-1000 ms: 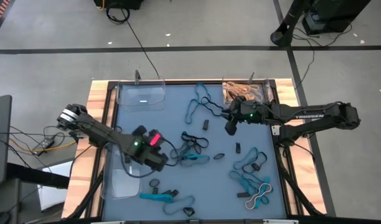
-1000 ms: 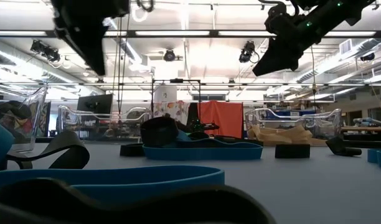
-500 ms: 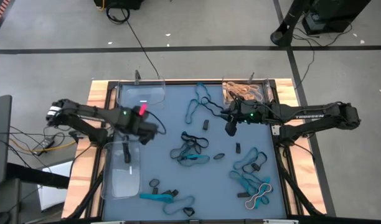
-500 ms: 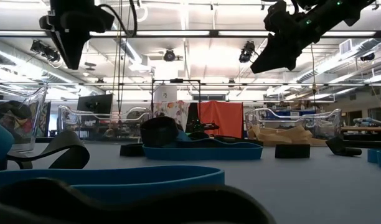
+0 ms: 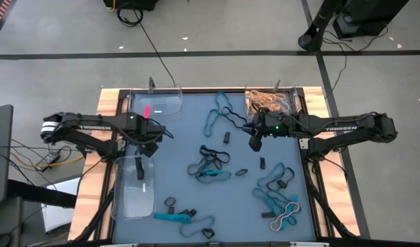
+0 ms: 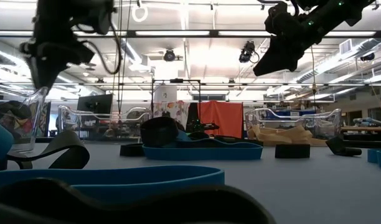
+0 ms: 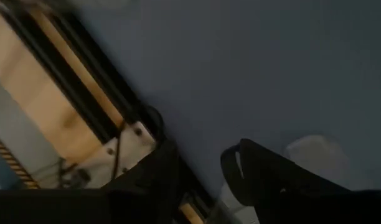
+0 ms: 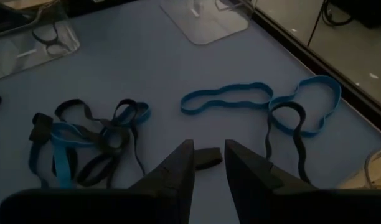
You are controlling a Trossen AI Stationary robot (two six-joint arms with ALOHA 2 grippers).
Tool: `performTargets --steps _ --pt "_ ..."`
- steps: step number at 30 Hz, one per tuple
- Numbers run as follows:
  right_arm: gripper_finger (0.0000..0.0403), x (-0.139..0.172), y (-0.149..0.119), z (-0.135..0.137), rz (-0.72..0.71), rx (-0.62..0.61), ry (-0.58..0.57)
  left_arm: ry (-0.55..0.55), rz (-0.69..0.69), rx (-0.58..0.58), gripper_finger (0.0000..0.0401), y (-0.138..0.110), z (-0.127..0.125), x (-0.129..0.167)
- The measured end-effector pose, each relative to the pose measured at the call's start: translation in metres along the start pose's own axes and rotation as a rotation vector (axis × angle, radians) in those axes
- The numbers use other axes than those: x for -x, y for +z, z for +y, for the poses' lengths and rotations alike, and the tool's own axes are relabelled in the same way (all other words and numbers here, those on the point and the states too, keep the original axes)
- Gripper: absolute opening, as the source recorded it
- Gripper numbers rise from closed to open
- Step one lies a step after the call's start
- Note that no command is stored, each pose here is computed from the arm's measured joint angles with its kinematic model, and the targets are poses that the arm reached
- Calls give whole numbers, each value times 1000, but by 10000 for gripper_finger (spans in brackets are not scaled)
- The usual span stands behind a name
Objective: Sort rubber bands into baskets
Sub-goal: Put the big black rubber band into the bottom left transparent bin
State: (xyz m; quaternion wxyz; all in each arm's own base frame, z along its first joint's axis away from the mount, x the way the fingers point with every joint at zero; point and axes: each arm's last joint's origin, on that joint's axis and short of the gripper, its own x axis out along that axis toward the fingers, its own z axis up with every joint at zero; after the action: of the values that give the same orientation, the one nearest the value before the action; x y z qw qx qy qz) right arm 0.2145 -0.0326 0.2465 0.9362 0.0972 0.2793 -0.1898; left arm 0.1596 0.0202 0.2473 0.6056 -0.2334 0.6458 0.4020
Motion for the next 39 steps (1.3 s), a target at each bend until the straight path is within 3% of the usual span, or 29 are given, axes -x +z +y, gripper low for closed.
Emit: performTargets --steps 8,13,19,29,36,39 --pt "101 0 1 0 -7 -2 1 -138 35 44 174 -16 11 -28" --pt "101 0 1 0 -11 -3 2 -161 20 72 172 -14 9 -26" --pt "101 0 1 0 -15 -3 3 -236 100 85 152 -14 8 -27" --pt "101 0 2 0 -22 -3 5 -178 157 126 101 -10 4 -34" --pt "101 0 2 0 -20 5 5 -133 221 89 20 -5 -5 -43" --pt "101 0 2 1 -19 7 10 -125 229 86 9 -4 -5 -43"
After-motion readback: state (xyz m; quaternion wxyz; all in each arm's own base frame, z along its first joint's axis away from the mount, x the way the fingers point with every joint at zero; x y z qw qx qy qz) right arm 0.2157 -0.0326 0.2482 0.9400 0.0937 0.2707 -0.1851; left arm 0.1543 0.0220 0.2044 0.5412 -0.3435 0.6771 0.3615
